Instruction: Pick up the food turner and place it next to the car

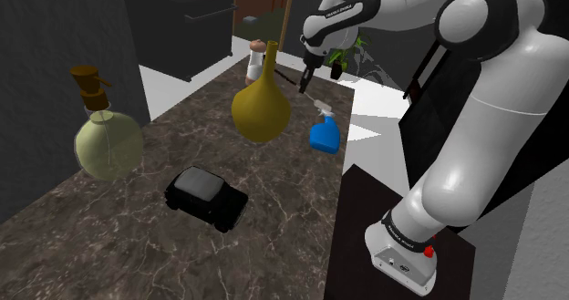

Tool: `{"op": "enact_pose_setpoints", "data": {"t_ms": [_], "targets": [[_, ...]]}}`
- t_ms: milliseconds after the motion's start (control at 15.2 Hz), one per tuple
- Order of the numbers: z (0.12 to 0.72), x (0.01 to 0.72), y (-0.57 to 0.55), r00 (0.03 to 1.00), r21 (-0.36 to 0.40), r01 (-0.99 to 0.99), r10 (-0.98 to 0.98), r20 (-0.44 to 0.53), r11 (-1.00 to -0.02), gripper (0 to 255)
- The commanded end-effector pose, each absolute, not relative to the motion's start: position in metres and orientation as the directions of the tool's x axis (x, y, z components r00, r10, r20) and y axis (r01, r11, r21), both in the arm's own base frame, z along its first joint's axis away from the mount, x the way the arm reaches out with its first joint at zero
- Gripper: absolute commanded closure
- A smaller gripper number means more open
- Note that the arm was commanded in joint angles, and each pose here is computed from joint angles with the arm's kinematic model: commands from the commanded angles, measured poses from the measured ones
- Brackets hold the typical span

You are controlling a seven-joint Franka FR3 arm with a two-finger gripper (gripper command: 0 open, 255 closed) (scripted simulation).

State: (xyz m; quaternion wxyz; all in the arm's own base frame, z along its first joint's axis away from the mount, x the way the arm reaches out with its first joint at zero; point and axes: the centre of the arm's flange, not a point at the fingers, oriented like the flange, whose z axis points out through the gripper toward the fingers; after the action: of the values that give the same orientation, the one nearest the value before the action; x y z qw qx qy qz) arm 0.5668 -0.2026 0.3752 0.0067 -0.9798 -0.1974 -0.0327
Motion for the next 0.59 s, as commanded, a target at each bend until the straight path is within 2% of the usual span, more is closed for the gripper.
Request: {"op": "enact_pose_setpoints", "data": {"t_ms": [0, 528], "targets": [[0.386, 0.567, -0.204, 0.920, 0.000, 0.387, 0.386, 0.066, -0.922, 255], [0.428, 0.567, -0.204, 0.920, 0.000, 0.387, 0.386, 0.066, -0.922, 255]]}}
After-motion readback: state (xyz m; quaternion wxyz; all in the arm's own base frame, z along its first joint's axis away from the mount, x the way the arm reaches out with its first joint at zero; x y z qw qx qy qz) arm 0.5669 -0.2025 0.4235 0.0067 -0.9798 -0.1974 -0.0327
